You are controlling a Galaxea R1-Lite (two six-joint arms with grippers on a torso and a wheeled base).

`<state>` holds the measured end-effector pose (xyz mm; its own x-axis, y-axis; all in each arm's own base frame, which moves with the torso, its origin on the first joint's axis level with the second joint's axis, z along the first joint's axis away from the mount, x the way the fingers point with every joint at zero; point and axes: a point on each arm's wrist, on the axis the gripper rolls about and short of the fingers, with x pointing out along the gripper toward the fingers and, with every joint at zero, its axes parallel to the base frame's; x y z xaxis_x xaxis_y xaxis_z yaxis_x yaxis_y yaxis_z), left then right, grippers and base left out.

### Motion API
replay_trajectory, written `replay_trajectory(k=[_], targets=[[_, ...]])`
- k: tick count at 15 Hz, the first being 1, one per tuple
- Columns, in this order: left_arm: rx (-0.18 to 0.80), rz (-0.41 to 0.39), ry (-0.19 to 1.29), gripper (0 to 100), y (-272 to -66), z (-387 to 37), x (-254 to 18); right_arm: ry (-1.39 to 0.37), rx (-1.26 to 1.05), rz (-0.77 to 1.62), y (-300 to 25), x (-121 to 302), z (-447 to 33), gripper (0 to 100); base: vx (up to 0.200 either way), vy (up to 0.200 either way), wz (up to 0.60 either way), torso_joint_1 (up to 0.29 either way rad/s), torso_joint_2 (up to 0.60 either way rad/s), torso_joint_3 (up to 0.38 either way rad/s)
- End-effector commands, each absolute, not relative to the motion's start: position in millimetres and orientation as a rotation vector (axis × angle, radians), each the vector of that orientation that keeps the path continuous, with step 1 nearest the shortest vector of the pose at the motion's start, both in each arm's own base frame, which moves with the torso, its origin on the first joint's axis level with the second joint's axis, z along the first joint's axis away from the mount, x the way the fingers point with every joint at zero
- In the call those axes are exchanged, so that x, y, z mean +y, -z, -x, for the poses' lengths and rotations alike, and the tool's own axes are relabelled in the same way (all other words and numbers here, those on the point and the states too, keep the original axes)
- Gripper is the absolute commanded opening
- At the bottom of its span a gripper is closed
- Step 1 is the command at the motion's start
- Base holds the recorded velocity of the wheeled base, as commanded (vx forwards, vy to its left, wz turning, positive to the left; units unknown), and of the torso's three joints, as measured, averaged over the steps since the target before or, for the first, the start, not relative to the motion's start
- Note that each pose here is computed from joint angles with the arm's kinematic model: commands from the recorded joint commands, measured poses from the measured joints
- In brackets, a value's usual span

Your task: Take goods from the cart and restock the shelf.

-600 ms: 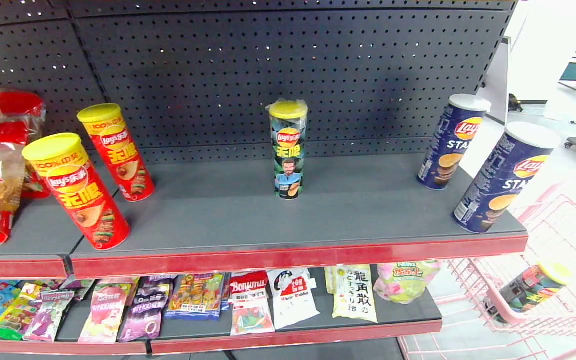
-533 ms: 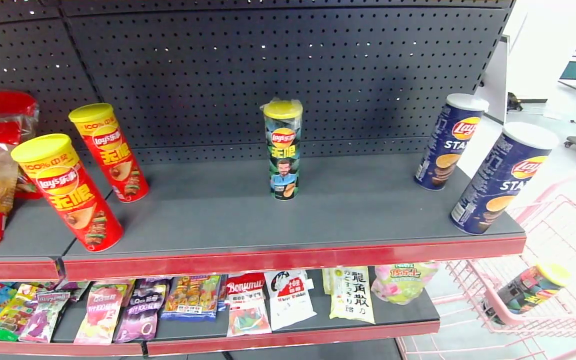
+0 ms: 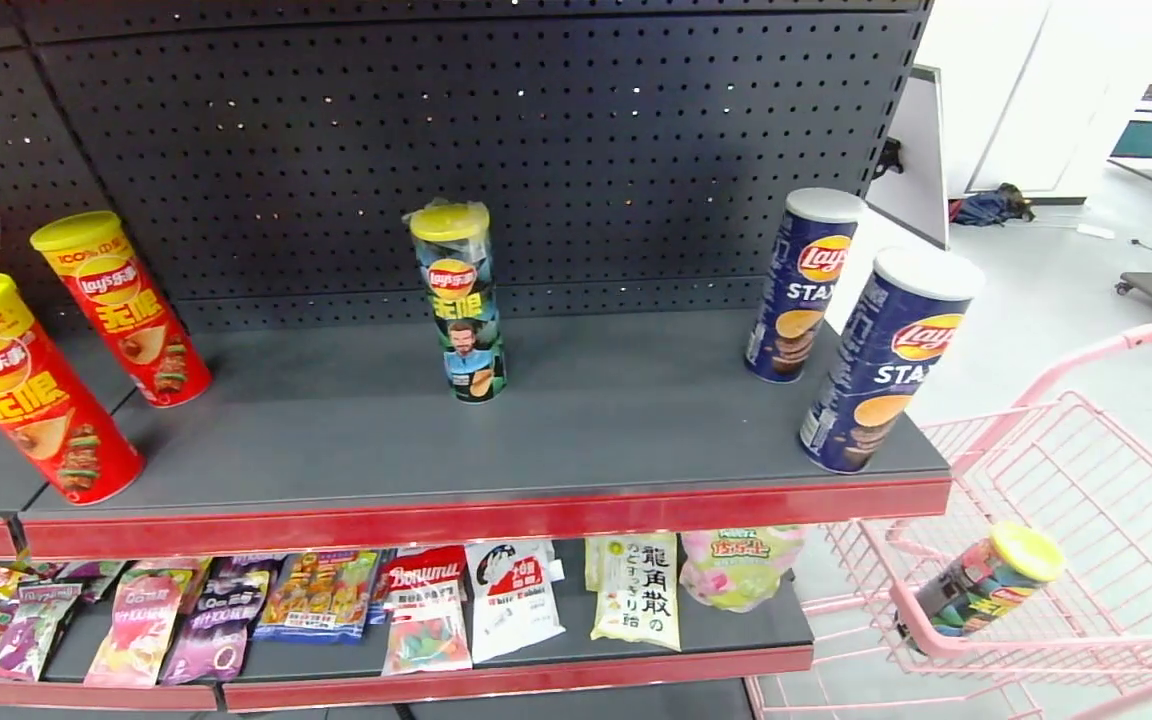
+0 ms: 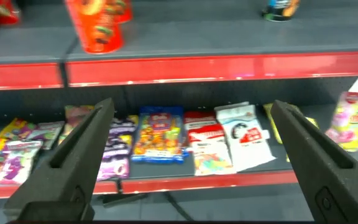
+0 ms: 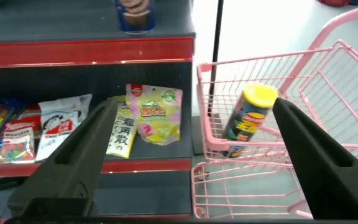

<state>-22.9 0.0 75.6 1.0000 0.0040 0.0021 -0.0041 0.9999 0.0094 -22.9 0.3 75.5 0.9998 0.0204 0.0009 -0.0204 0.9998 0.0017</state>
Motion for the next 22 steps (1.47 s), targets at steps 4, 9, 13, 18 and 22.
replay_trajectory(k=[4, 9, 13, 18, 22], targets=[[-0.002, -0.009, -0.005, 100, -75.6, 22.8, 0.0, -0.023, 0.000, -0.002, -75.5, 0.3, 22.8, 100, 0.000, -0.200, 0.00, 0.001, 0.00, 0.001], [-0.002, -0.009, -0.005, 100, -75.6, 22.8, 0.0, -0.021, -0.002, -0.002, -75.6, 0.3, 22.8, 100, 0.000, -0.080, -0.12, 0.000, 0.00, 0.000], [-0.002, -0.009, -0.005, 100, -75.6, 22.8, 0.0, -0.021, 0.000, -0.003, -75.5, 0.3, 22.8, 100, 0.000, 0.000, -0.60, 0.002, 0.01, 0.004], [-0.002, -0.009, -0.005, 100, -75.6, 22.8, 0.0, -0.020, 0.000, -0.003, -75.5, 0.3, 22.8, 100, 0.000, 0.000, -0.60, 0.002, 0.00, 0.002], [-0.002, -0.009, -0.005, 100, -75.6, 22.8, 0.0, -0.020, 0.000, -0.002, -75.5, 0.3, 22.8, 100, 0.000, 0.000, 0.00, 0.000, 0.00, 0.000]])
